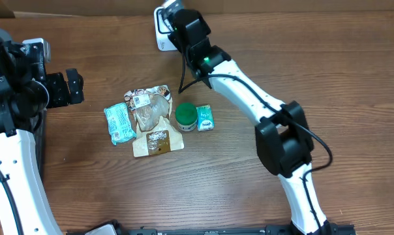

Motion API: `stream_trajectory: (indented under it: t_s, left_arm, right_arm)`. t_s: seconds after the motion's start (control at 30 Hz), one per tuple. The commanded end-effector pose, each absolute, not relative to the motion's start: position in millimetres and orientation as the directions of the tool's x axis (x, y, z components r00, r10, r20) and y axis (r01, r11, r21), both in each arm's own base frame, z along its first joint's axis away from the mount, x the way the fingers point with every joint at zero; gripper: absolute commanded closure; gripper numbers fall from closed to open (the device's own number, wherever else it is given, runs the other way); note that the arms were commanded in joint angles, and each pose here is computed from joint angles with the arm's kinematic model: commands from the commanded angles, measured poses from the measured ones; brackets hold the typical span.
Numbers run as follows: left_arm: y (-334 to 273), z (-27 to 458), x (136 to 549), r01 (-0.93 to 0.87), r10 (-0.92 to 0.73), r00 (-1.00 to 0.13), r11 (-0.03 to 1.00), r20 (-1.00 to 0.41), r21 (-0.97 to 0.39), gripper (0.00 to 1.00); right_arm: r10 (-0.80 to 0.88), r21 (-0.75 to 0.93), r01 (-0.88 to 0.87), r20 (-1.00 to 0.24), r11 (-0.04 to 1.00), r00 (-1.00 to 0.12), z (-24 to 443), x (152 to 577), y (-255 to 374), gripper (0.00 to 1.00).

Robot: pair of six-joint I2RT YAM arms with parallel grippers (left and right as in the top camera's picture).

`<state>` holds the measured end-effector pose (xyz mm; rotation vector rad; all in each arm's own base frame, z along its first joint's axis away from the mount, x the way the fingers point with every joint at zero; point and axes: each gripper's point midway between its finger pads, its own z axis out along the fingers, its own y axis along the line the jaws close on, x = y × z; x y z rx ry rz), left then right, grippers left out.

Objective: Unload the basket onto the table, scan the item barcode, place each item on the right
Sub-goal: 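Carry the Kleenex pack with the right gripper to the white scanner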

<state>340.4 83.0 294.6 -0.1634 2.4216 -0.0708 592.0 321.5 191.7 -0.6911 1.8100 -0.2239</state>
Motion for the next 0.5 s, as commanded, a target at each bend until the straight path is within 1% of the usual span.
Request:
stream_trajectory:
  t_s: [0.0, 0.13, 0.27, 0.33, 0.47]
  left_arm:
    - [81.0, 298.6, 341.4, -0.073, -0.112, -0.743, 0.994, -0.660, -0.087, 0.01]
    - [81.1, 298.7, 341.5, -0.073, -0.112, -0.743, 0.994, -0.660, -0.087, 0.01]
    - [81.1, 298.7, 341.5, -0.073, -0.112, -0.743, 0.994, -0.660, -0.087, 0.01]
    - [80.8, 298.7, 341.6, -0.072, -0.112, -0.743, 0.994, -0.660, -0.087, 0.00]
    - [80.8, 298.7, 341.6, -0.072, -0.112, -0.743, 0.994, -0.660, -0.087, 0.00]
  right_arm:
    - [-0.713, -0.642, -0.382, -0.699, 0.664, -0.065, 174.0, 599.1, 340.4, 0.96]
    - [-0.750, -0.702, -0.356, -0.662, 0.617, 0.004, 157.9, 609.0, 347.9, 0.96]
    - [-0.797, -0.753, -0.355, -0.603, 0.554, 0.037, 137.1, 612.8, 351.1, 0.96]
    - [-0.801, -0.754, -0.361, -0.598, 0.549, 0.033, 129.7, 613.1, 351.4, 0.96]
    - [-0.797, -0.754, -0.354, -0.602, 0.553, 0.039, 131.8, 613.5, 352.2, 0.96]
